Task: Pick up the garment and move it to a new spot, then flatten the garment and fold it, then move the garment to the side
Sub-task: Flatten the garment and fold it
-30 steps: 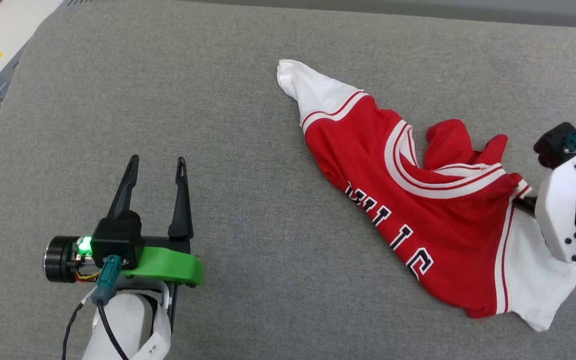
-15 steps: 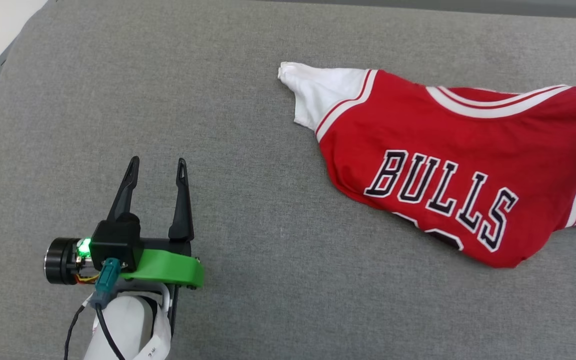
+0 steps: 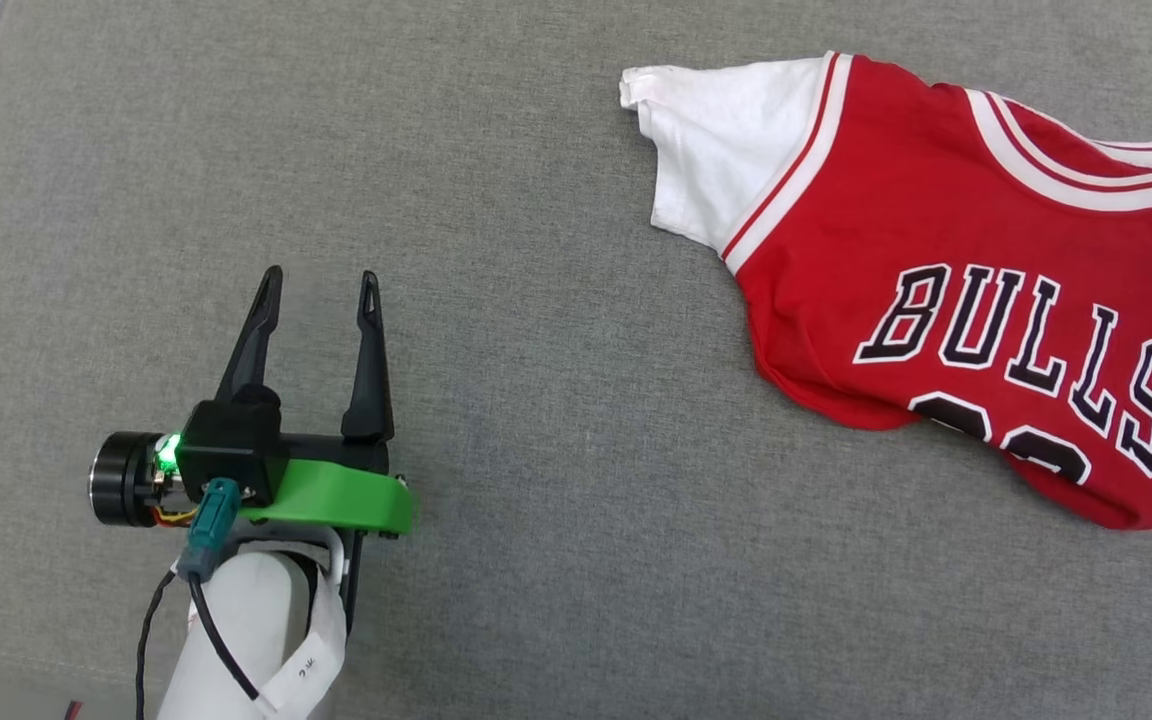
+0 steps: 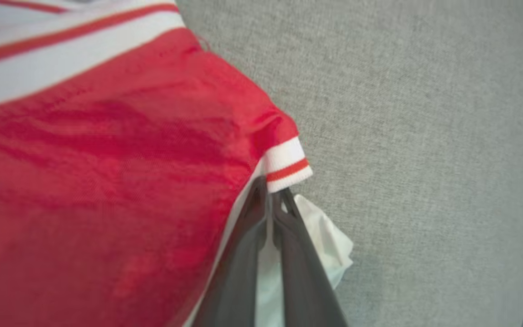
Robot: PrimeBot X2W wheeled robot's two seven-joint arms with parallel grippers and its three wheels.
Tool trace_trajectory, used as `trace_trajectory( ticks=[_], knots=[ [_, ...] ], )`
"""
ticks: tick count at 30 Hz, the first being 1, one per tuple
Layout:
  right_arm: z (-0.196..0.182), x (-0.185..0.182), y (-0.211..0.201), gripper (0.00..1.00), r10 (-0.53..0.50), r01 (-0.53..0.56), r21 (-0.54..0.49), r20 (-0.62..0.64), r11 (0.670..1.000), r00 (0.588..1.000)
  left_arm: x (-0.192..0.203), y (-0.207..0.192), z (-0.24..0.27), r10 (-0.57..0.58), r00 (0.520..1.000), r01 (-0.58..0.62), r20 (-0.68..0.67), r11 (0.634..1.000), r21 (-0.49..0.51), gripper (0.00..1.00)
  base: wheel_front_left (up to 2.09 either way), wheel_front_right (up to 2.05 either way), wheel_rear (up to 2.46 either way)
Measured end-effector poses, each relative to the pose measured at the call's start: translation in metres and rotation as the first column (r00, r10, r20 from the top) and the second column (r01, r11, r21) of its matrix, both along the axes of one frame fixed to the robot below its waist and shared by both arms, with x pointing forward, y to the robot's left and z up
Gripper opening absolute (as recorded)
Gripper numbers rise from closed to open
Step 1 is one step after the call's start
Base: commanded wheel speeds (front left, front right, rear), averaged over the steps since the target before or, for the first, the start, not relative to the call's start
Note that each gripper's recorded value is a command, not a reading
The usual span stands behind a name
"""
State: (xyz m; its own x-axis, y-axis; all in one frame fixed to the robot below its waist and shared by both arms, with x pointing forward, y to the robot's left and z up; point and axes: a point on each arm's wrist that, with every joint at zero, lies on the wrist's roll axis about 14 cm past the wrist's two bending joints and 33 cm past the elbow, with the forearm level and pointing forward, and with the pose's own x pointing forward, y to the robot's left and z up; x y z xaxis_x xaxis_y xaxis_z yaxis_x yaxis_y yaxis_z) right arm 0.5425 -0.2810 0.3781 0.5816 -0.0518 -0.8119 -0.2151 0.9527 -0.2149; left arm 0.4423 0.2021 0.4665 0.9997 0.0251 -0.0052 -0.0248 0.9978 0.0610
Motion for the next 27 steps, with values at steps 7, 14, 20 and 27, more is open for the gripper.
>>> trace_trajectory(
  ticks=[7,14,20,27],
  knots=[
    [0.057,0.026,0.022,1.00,0.076,-0.101,0.056,0.343,0.993,0.936,-0.002,-0.002,0.018,-0.030,0.999,0.030,0.042,0.999,0.021,1.00,0.00,0.00,0.00],
    [0.143,0.020,0.038,1.00,0.102,-0.201,0.070,0.676,0.977,0.730,0.013,-0.015,0.054,-0.162,0.979,0.152,0.127,0.985,0.081,1.00,0.00,0.00,0.00],
    [0.182,-0.011,0.062,1.00,0.079,-0.261,0.095,0.807,0.961,0.585,0.049,-0.045,0.096,-0.306,0.940,0.292,0.152,0.951,0.107,1.00,0.00,0.00,0.00],
    [0.199,-0.052,0.080,1.00,0.042,-0.286,0.124,0.858,0.950,0.511,0.071,-0.115,0.119,-0.538,0.843,0.537,-0.004,0.841,0.067,1.00,0.00,0.00,0.00]
  ],
)
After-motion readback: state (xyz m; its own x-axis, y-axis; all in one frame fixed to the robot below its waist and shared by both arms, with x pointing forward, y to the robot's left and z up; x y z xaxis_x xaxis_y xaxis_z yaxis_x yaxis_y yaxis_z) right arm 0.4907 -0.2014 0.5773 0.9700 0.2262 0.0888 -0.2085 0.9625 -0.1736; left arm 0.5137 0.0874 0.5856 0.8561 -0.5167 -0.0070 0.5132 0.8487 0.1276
